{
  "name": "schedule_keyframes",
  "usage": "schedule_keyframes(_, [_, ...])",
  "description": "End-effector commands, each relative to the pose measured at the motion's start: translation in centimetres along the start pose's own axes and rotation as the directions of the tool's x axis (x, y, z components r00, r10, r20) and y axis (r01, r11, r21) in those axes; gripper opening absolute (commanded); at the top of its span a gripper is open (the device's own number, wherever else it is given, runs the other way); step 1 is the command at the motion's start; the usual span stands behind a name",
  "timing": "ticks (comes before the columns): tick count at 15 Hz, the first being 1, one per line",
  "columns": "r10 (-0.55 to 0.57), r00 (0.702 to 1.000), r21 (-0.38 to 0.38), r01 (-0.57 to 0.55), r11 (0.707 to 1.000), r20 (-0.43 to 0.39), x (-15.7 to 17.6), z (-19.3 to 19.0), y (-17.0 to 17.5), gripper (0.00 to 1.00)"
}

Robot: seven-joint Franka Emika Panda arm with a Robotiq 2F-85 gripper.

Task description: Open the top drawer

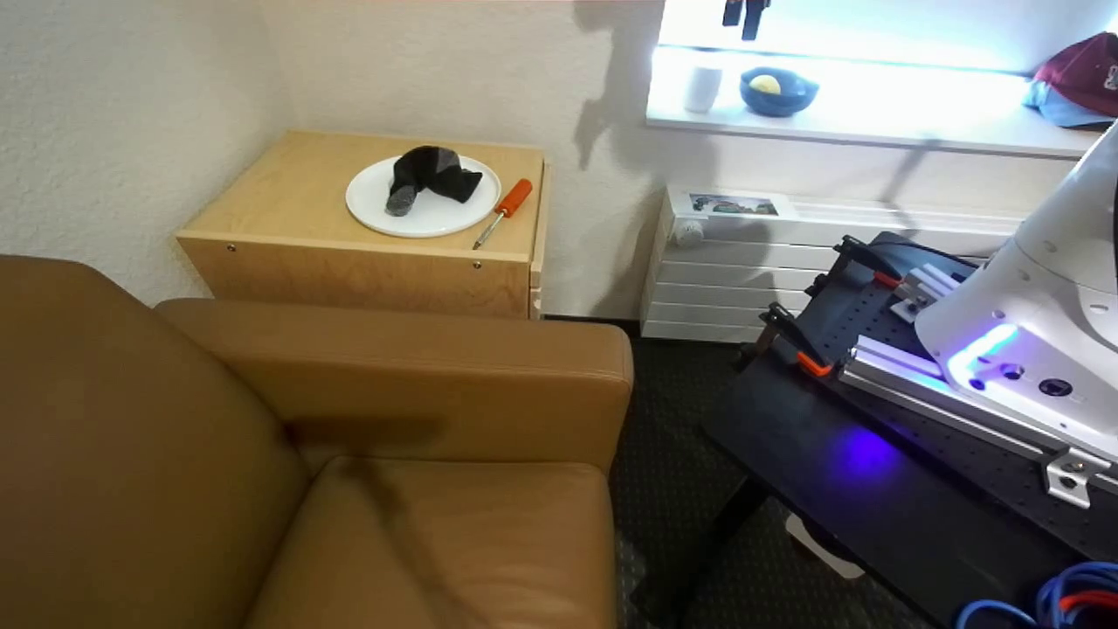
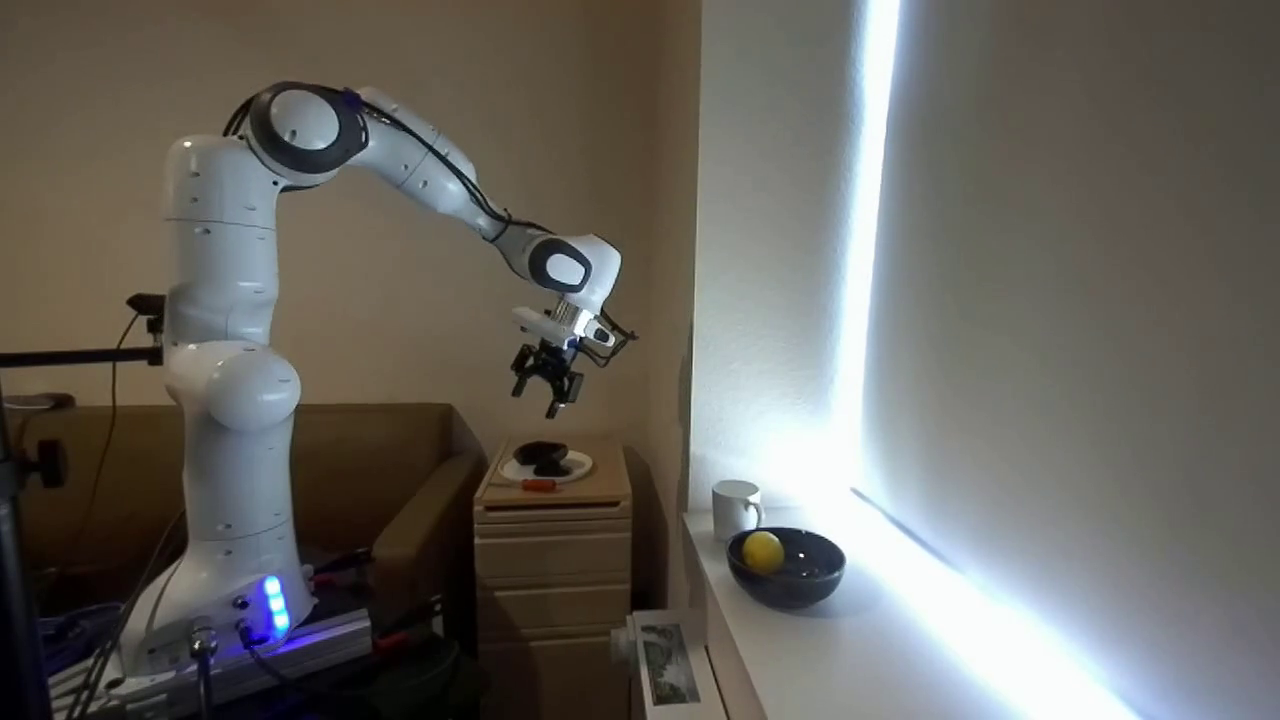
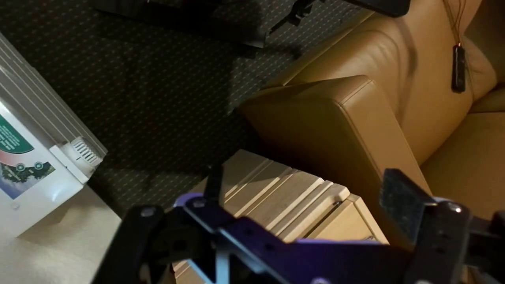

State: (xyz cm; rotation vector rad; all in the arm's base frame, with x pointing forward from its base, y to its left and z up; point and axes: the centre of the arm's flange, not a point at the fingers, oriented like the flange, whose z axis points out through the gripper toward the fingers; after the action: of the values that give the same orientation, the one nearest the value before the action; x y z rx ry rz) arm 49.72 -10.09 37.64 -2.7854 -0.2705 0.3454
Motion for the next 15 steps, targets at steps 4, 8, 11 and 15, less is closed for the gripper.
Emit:
schedule_keyframes(4, [-0.009,1.0,0.007,0.009,1.0,0.02,1.4,2.5,-0.1,1.0])
schedule_keyframes(8, [-0.066,0.998,-0.003,0.066,0.998,0.011,3.8,6.6,-3.0,1.0])
schedule_keyframes(11, [-0.11,0.993,-0.125,0.104,0.987,-0.038,5.1,9.4,-3.4,1.0])
schedule_keyframes(15, [-0.115,0.972,-0.271,0.057,0.961,-0.203,6.1,10.0,-4.4,1.0])
